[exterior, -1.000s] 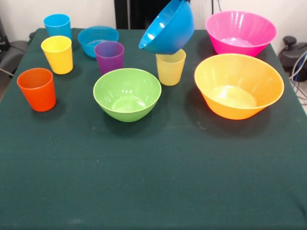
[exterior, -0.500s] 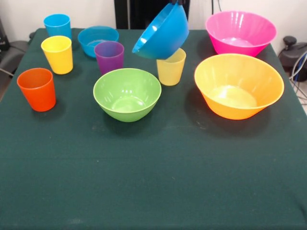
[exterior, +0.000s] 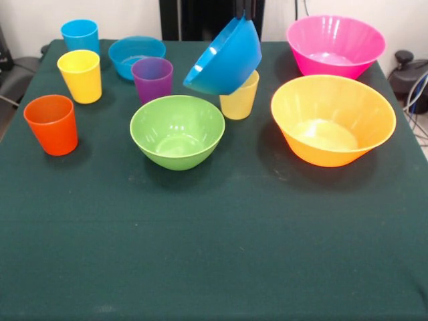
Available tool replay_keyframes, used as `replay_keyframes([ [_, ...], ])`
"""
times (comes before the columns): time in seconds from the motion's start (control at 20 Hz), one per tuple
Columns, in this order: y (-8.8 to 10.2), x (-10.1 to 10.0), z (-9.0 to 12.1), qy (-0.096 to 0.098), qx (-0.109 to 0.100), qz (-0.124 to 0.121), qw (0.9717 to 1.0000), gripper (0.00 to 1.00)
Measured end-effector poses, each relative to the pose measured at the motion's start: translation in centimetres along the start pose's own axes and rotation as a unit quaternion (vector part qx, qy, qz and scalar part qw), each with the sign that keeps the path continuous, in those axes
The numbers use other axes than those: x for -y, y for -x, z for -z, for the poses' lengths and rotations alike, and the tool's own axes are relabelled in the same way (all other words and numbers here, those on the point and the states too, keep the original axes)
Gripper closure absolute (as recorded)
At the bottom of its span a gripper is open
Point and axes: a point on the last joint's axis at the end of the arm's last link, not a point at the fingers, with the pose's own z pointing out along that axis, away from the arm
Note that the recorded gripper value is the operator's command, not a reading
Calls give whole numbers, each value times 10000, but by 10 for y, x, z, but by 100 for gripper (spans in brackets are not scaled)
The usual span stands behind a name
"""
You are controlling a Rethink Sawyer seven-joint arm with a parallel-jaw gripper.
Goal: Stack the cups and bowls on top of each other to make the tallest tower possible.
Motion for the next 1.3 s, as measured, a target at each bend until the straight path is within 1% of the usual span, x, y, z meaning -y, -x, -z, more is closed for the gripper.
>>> replay_keyframes([
  [0.35,-8,3,-2,-28,-63,50,10000,100],
  [0.6,-11,11,-3,28,-138,-33,9999,100],
  [0.9,-12,30,-2,174,-228,-217,9994,100],
  [1.05,-11,41,2,326,-265,-353,9985,100],
  [1.2,-7,52,8,454,-246,-469,9976,100],
  [1.25,-3,61,13,529,-211,-546,9969,100],
  [1.3,-2,64,14,545,-194,-562,9967,100],
])
